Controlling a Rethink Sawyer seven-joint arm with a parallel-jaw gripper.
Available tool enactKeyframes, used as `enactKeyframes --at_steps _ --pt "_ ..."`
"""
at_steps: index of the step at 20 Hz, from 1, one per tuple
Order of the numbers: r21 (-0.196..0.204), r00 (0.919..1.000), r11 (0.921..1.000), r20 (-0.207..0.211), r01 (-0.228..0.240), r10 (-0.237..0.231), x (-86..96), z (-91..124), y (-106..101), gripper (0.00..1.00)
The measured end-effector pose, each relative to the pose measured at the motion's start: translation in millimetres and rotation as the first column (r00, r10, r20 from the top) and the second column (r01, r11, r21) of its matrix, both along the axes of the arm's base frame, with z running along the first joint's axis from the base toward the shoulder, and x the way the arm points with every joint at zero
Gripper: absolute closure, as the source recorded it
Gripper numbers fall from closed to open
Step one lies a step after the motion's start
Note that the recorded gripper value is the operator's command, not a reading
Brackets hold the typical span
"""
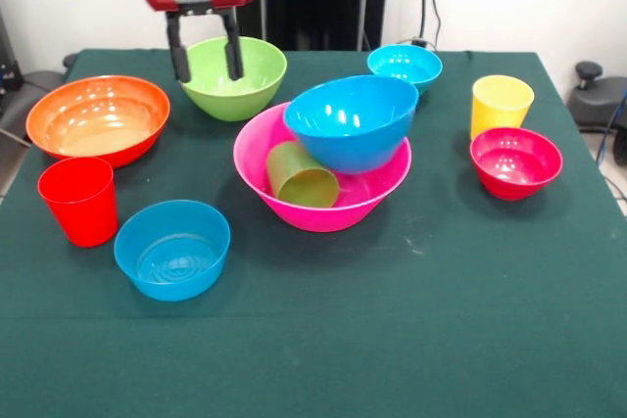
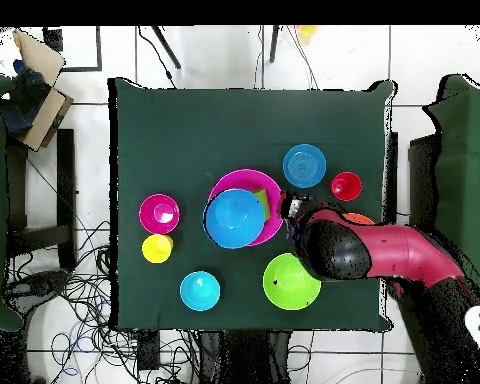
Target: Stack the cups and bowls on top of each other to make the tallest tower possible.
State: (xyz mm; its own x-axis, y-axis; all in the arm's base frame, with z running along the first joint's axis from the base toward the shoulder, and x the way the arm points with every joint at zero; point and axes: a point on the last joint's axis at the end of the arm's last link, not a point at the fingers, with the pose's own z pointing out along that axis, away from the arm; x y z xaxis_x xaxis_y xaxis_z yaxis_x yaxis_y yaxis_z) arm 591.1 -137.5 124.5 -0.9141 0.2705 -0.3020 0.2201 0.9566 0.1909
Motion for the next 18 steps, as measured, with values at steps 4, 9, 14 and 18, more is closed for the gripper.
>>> enactKeyframes --at_steps 4,9,14,18 --pt "0.026 0.9999 0.9996 0.015 -0.008 0.007 -8.1 -13.1 -18.9 0.00" --pt "0.034 0.9989 0.9987 0.029 -0.038 0.037 -13.4 -23.4 -23.3 0.00" --pt "0.023 0.9956 0.9962 0.042 -0.084 0.083 -14.5 -28.5 -16.5 0.00" --pt "0.013 0.9911 0.9922 0.051 -0.124 0.123 -15.1 -32.9 -9.4 0.00"
